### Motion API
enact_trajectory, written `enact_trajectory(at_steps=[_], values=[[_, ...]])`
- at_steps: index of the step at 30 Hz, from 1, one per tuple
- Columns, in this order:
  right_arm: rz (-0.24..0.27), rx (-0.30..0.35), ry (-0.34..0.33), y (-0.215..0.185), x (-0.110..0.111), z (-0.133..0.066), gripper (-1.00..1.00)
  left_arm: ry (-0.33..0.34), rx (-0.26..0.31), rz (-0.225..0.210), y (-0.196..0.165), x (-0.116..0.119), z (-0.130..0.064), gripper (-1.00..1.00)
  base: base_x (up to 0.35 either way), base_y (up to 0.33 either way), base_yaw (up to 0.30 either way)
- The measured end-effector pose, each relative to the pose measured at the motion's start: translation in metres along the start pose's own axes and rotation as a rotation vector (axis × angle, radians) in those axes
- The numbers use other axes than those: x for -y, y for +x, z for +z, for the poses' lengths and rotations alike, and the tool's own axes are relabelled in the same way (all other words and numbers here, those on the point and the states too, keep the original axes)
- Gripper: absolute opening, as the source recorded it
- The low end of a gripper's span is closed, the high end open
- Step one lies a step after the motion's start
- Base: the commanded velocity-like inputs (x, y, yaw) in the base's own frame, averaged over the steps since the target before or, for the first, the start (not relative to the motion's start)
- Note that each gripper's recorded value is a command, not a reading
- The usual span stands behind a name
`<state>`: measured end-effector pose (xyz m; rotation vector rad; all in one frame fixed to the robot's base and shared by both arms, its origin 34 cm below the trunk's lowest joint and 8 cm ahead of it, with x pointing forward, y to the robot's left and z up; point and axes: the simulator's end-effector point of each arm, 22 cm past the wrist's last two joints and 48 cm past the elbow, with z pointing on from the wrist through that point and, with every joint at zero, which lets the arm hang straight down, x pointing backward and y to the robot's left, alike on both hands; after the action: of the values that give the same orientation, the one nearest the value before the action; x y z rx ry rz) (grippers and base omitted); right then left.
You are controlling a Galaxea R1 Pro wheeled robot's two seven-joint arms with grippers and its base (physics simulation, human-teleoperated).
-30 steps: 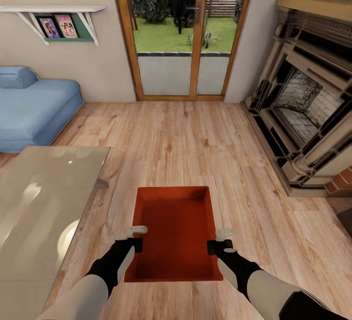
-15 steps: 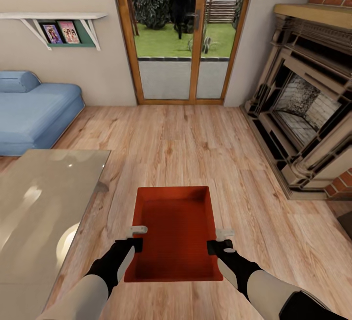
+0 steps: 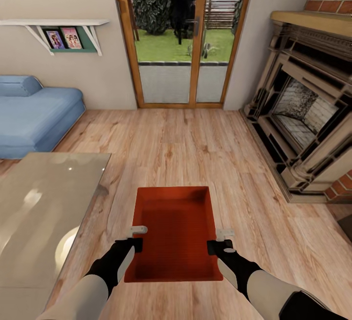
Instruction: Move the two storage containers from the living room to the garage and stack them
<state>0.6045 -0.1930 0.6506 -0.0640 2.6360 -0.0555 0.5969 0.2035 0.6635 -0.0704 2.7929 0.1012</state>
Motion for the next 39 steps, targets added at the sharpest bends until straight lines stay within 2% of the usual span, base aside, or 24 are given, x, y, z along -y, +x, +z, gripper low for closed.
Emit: enact_trajectory(at_steps=[39], values=[[0.001,0.058,0.004,-0.031,0.001,-0.017,-1.00,0.003,0.058,-0.006,-0.027,-0.002,-0.021,-1.00,0.000,0.000,0.000]])
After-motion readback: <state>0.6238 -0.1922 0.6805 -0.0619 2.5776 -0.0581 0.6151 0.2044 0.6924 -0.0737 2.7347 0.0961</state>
